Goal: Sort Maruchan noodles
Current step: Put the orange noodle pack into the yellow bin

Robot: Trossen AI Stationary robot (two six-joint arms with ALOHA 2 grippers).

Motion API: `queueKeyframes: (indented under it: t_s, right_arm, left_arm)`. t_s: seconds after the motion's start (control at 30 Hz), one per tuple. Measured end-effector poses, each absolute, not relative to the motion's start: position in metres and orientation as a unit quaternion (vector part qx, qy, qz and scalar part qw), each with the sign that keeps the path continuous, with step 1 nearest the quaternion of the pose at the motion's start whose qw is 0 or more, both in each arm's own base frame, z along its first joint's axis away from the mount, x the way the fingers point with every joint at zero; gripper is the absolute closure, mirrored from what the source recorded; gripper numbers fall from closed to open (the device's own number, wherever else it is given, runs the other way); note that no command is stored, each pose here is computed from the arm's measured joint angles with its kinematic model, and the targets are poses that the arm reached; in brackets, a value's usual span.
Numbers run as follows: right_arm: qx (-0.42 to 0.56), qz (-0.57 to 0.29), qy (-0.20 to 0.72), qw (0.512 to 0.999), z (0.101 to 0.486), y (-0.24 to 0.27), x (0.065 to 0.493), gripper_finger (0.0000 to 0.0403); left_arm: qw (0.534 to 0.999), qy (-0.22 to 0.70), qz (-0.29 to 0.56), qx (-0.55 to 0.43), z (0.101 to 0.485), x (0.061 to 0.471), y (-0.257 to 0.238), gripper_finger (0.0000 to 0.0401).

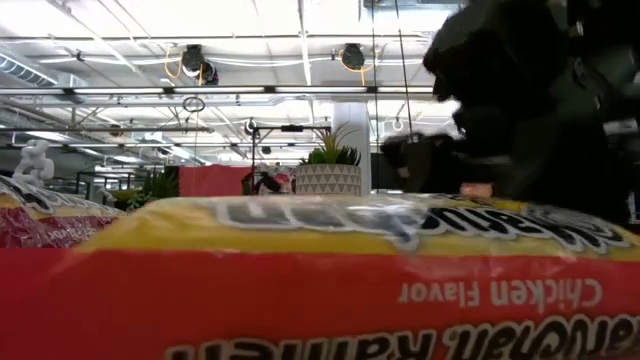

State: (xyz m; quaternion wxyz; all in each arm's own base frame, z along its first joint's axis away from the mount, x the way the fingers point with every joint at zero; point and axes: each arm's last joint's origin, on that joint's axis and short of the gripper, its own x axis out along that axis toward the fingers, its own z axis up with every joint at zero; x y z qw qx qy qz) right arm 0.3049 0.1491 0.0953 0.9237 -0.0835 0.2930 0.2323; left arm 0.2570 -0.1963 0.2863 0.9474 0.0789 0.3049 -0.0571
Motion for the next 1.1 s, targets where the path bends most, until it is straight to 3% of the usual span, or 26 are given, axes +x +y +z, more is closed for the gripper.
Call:
queueKeyframes:
  t_s: [0.33, 0.73, 0.9, 1.1]
  right_arm:
    - [-0.073, 0.245, 0.283, 0.924, 0.078, 0.148, 0.311, 0.0264]
    - [-0.064, 0.253, 0.274, 0.926, 0.08, 0.143, 0.315, 0.0392]
    - [-0.07, 0.243, 0.266, 0.93, 0.087, 0.142, 0.314, 0.0394]
    - [-0.083, 0.196, 0.233, 0.949, 0.122, 0.139, 0.313, 0.04]
  left_arm:
    - [0.946, 0.309, -0.057, 0.083, 0.286, 0.256, -0.196, 0.0384]
    - [0.946, 0.308, -0.058, 0.083, 0.286, 0.257, -0.196, 0.0384]
    - [0.947, 0.304, -0.058, 0.081, 0.286, 0.257, -0.196, 0.0384]
    - [0.949, 0.303, -0.053, 0.07, 0.286, 0.257, -0.196, 0.0384]
